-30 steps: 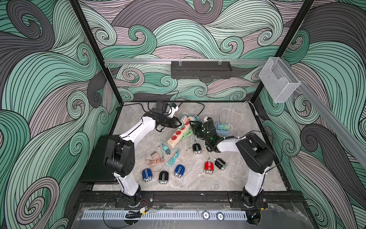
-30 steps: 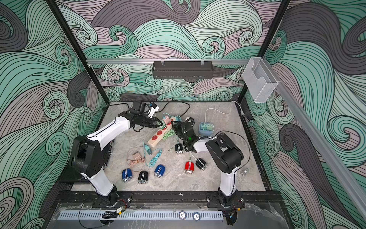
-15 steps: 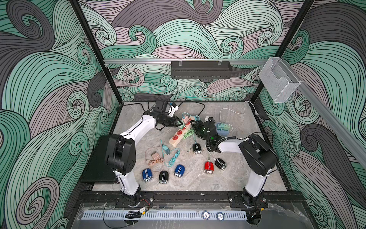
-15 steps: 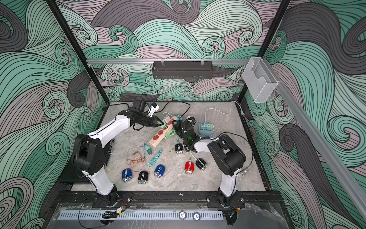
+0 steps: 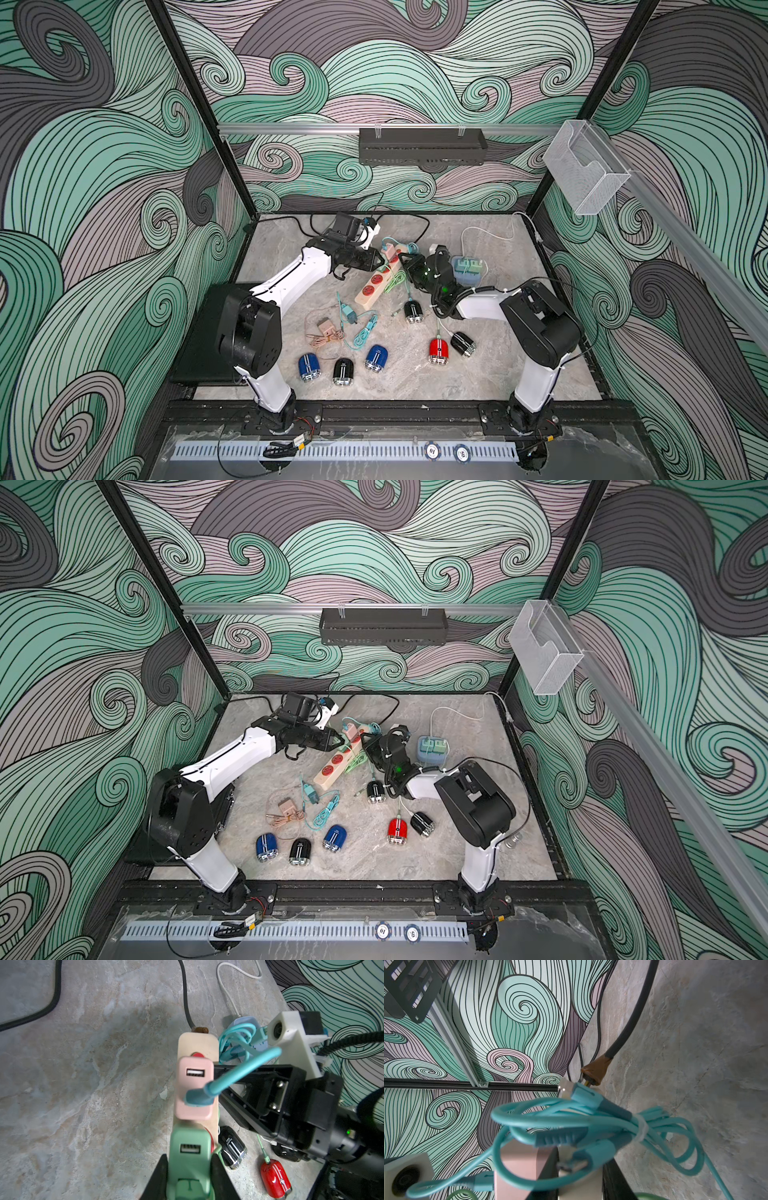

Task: Unplug the electric shaver
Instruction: Remove the plug from the socket.

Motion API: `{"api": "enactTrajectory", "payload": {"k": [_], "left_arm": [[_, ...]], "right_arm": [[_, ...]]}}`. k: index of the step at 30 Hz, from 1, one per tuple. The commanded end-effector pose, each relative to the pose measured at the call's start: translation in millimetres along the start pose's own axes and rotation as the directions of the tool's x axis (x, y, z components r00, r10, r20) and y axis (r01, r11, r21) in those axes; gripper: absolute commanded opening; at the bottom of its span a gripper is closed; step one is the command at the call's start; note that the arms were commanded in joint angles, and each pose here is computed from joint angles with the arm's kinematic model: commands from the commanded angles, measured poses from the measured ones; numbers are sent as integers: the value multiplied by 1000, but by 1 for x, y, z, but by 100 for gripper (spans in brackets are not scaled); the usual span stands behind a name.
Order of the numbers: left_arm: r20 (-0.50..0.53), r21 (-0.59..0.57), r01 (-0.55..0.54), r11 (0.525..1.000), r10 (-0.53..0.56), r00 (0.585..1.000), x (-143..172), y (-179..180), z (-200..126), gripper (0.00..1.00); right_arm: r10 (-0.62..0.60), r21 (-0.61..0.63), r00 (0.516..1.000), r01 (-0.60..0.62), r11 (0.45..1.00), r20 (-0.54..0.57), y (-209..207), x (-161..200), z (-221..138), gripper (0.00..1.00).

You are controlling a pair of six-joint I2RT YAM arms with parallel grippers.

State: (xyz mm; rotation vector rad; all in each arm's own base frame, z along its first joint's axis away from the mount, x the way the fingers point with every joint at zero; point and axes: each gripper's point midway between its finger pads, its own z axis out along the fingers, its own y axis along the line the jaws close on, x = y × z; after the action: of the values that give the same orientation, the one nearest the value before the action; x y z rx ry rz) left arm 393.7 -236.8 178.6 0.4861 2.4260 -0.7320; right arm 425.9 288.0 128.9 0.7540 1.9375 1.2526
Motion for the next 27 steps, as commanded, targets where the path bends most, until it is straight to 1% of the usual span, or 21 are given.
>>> {"api": "enactTrajectory", "payload": {"k": [1,6,8,11,13,17,20,24,25,26,27], "left_arm": [[210,101,5,995,-26,977,-62,-16,-54,0],[200,81,1,997,-17,980,-60,-10,-54,0],[194,84,-44,996,27,981,-59,-11,-52,0],[151,-25,-106,994,108,983,-49,-8,-47,0],[127,-96,-170,981,181,975,-42,-10,-43,0],[91,-151,-270,951,285,954,-32,-27,-34,0],[49,-209,-354,912,371,927,-23,-36,-29,0],[-8,-251,-457,853,471,882,-11,-49,-22,0],[-10,-253,-465,848,479,878,-10,-52,-21,0],[-7,-262,-451,853,466,885,-10,-52,-21,0],[7,-273,-416,867,434,901,-11,-52,-22,0]], "right_arm": [[-70,287,993,40,957,95,-86,-23,-11,7],[-79,312,992,46,949,95,-91,-23,-13,7],[-78,314,992,44,948,98,-92,-23,-13,6],[-89,327,991,52,944,100,-92,-24,-14,6],[-94,331,991,56,942,99,-92,-25,-13,6],[-102,341,990,64,938,95,-91,-24,-12,6],[-109,352,990,70,933,92,-92,-24,-12,5],[-117,368,989,77,927,88,-94,-24,-13,5],[-116,368,989,75,927,90,-95,-24,-13,5],[-114,368,989,74,927,90,-95,-23,-13,5],[-113,368,990,72,927,90,-96,-23,-13,5]]}}
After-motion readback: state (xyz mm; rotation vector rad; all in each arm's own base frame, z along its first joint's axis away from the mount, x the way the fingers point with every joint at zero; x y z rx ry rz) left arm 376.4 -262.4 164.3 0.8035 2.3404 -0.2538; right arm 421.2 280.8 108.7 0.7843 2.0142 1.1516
